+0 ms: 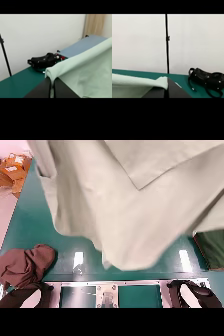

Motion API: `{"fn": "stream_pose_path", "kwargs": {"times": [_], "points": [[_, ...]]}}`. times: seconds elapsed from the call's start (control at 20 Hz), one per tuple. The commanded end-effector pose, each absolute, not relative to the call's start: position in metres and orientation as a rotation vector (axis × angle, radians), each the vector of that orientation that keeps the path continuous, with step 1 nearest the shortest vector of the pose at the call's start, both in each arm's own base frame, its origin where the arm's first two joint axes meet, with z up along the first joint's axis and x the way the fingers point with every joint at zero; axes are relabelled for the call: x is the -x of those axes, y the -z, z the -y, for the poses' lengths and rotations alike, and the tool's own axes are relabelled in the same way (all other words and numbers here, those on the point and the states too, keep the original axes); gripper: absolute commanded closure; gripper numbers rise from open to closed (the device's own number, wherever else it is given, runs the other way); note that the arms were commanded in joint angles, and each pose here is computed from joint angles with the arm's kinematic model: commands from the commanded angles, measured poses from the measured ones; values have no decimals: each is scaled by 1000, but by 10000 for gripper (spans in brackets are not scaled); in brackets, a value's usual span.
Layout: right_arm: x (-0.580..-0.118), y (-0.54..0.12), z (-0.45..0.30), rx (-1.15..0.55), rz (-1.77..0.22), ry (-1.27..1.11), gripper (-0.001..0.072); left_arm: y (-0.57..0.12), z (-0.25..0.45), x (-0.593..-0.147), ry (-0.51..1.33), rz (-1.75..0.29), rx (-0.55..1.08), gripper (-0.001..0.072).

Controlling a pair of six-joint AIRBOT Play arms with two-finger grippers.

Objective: Fold the shirts.

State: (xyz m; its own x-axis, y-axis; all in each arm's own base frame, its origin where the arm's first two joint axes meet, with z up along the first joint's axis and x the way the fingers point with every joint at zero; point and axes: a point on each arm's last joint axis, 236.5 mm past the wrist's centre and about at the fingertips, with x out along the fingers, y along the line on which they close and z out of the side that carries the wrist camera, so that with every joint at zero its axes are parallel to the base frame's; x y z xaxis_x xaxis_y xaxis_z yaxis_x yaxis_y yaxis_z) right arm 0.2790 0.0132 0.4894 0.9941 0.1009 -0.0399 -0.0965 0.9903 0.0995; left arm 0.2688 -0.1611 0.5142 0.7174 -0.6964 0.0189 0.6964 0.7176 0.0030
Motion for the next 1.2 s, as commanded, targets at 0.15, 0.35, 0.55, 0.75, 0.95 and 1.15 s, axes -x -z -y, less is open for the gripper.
{"fn": "stream_pose_path", "kwargs": {"times": [0.15, 0.35, 0.55, 0.75, 0.95, 1.15], "points": [[-408, -322, -25, -257, -452, -245, 699, -348, 143, -392, 684, -418, 142, 682], [-477, -149, -56, -340, -762, -283, 699, -180, 138, -470, 643, -744, 272, 681], [-509, -25, -97, -402, -969, -305, 699, -74, 141, -512, 607, -912, 421, 680], [-512, -8, -66, -405, -1006, -251, 307, -59, 108, -518, 543, -954, 462, 121], [-466, -21, 12, -489, -1135, -185, 460, -69, 48, -483, 559, -1084, 480, 121], [-388, -5, 51, -630, -1247, -92, 462, -35, 12, -439, 524, -1260, 512, 122]]}}
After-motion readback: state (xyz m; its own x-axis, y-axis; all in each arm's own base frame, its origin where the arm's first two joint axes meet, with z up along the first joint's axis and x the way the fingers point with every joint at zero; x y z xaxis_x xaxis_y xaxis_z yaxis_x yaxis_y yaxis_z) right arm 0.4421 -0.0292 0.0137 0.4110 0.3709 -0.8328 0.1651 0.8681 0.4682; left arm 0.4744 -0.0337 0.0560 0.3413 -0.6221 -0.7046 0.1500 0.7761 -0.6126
